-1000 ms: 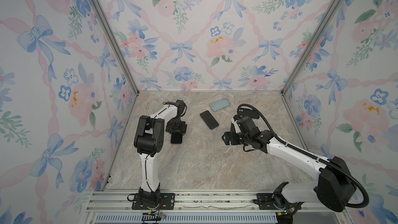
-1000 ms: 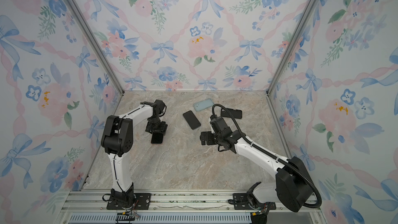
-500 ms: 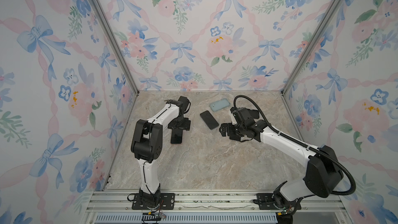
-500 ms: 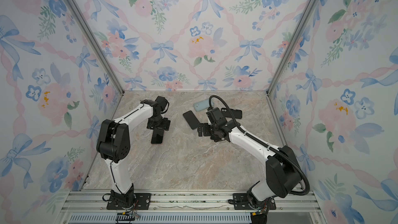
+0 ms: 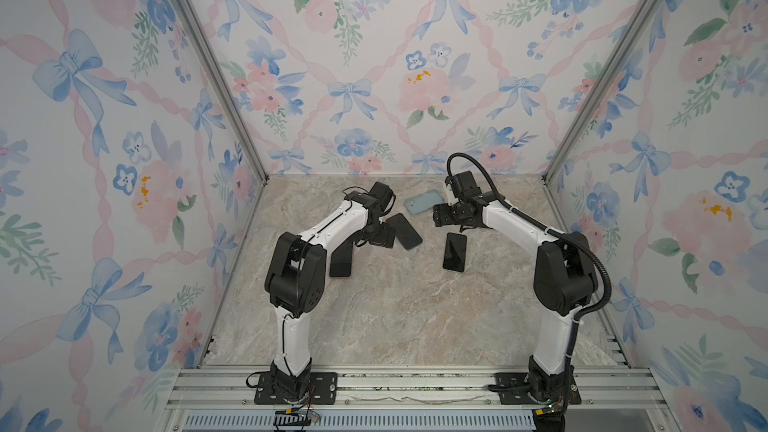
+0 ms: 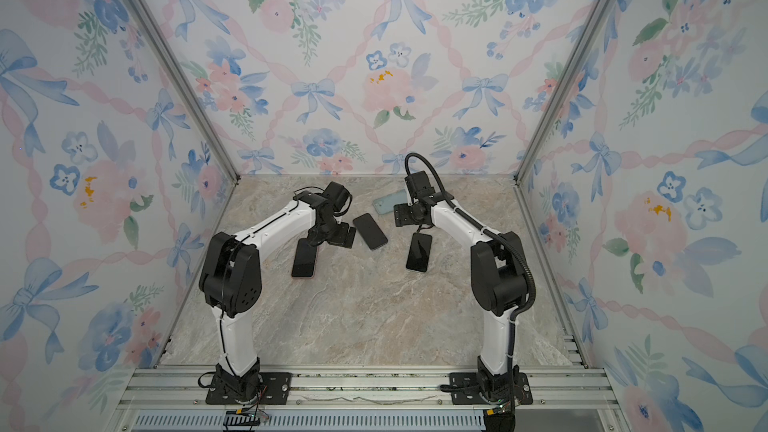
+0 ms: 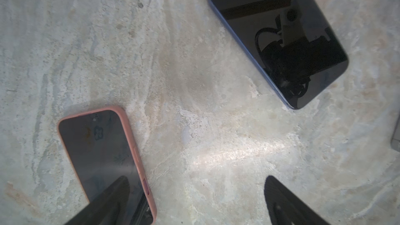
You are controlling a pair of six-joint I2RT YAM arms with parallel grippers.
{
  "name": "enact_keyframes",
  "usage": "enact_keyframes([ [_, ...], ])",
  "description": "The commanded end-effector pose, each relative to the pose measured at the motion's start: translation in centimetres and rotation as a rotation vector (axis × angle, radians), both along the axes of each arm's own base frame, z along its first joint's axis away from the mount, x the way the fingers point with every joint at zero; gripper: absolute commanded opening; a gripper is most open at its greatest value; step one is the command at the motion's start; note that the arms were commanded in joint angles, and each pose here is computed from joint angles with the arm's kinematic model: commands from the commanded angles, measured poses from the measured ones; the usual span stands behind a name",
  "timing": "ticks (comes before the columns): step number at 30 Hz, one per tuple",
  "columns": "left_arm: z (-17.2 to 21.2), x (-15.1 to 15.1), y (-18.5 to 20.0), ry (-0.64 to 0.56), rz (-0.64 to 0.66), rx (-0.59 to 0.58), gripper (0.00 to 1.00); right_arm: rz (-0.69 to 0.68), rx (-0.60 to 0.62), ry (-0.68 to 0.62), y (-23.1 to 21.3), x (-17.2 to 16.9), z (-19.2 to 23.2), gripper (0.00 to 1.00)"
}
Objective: Put the phone into the phone case
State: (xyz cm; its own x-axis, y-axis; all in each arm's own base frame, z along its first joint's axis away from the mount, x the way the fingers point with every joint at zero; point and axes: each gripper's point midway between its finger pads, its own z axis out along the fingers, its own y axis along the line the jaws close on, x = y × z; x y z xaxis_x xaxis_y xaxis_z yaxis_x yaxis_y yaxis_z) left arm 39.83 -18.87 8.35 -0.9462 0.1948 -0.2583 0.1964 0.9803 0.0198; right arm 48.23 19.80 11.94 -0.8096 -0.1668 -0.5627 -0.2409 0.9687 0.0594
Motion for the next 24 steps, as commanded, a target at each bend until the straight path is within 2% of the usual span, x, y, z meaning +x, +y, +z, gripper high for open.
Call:
enact_keyframes([
  [1,-0.8,0.8,-0.6,-0.001,-0.016,0.007,0.98,0.068,-0.089,0.016,-0.8,1.5,-0.9,0.84],
  [9,-1.1,1.7,-3.8,0.023,-0.012,-0.151,0.97,0.034,-0.102,0.045,-2.4,6.9,-3.3,0.77],
  [13,-1.7,2.3,-4.7,0.041,-0.019,-0.176,0.96,-0.01,-0.081,0.063,-3.0,9.2,-4.2,0.71],
  [24,-2.7,3.0,-5.4,0.066,-0.016,-0.207,0.96,-0.115,0.103,0.06,-3.4,13.4,-6.8,0.54],
])
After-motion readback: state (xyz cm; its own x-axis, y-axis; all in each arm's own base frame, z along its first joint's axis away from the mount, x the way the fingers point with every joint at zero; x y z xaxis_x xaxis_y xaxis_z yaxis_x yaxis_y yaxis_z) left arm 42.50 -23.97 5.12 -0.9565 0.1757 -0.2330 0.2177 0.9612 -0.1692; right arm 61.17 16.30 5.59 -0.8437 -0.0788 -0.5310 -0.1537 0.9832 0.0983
